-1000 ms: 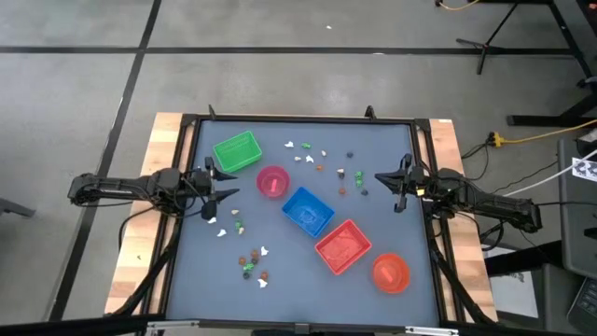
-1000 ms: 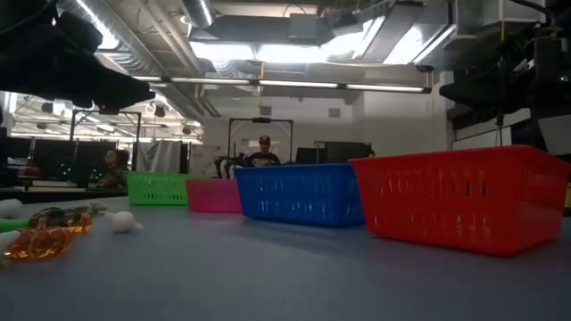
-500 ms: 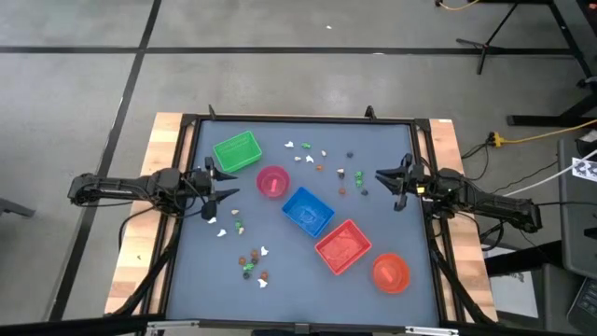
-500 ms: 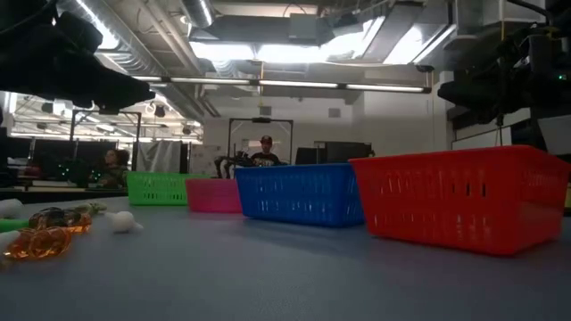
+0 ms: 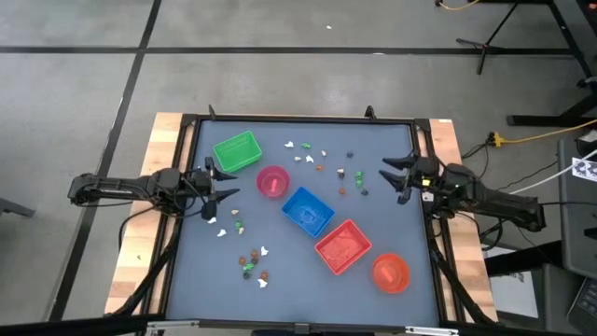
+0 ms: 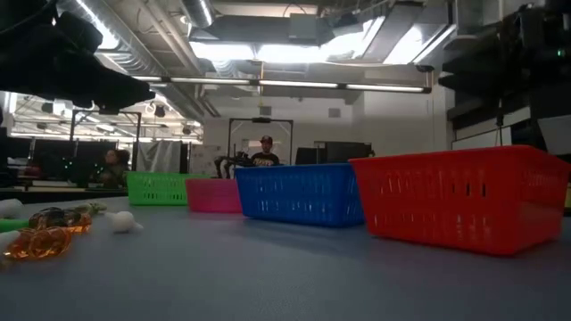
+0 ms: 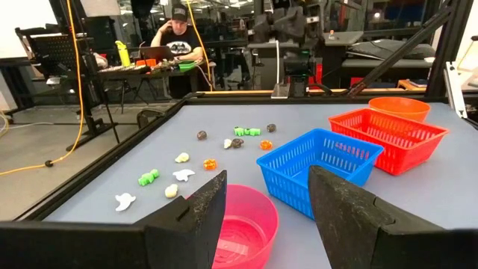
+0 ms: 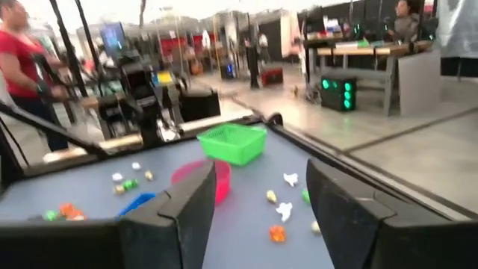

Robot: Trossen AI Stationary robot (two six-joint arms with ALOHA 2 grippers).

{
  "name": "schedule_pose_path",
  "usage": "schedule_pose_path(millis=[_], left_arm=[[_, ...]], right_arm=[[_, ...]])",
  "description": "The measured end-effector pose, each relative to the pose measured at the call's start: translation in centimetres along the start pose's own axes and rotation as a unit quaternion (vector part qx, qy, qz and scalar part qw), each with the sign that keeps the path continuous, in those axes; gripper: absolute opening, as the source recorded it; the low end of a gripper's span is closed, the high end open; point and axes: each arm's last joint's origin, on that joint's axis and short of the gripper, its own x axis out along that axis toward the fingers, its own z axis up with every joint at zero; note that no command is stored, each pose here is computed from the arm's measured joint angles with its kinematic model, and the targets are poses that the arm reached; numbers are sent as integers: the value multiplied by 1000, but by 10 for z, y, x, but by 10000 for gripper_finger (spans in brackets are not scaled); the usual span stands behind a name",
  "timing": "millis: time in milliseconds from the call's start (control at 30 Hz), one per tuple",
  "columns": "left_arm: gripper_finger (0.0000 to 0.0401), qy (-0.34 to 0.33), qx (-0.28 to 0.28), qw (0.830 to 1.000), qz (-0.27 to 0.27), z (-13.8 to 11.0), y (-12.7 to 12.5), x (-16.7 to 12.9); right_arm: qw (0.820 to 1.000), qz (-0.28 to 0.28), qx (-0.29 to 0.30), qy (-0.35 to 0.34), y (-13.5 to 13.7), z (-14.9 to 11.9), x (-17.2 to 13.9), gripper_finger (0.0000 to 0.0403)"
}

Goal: Sort Halloween decoration
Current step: Put the black skull toy into the transparent orange bin

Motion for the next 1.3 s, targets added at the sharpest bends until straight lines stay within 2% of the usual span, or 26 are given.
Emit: schedule_pose_path(millis=[133, 233, 400, 600, 867, 1100, 1300], left_arm=[[174, 0, 0, 1000, 0, 0, 0, 0], [174, 0, 0, 1000, 0, 0, 0, 0], [174, 0, 0, 1000, 0, 0, 0, 0], [174, 0, 0, 1000, 0, 0, 0, 0], [174, 0, 0, 1000, 0, 0, 0, 0], [174, 0, 0, 1000, 0, 0, 0, 0], [174, 0, 0, 1000, 0, 0, 0, 0]], right_arm=[[998, -7, -13, 63, 2, 16, 2, 205], [992, -13, -22, 124, 3, 17, 8, 205], [980, -19, -32, 196, 4, 6, 23, 205], [956, -25, -45, 289, 4, -14, 37, 205], [926, -32, -55, 371, 5, -35, 53, 205], [897, -2, -45, 440, 7, -54, 62, 205], [885, -5, -47, 462, 7, -67, 72, 205]])
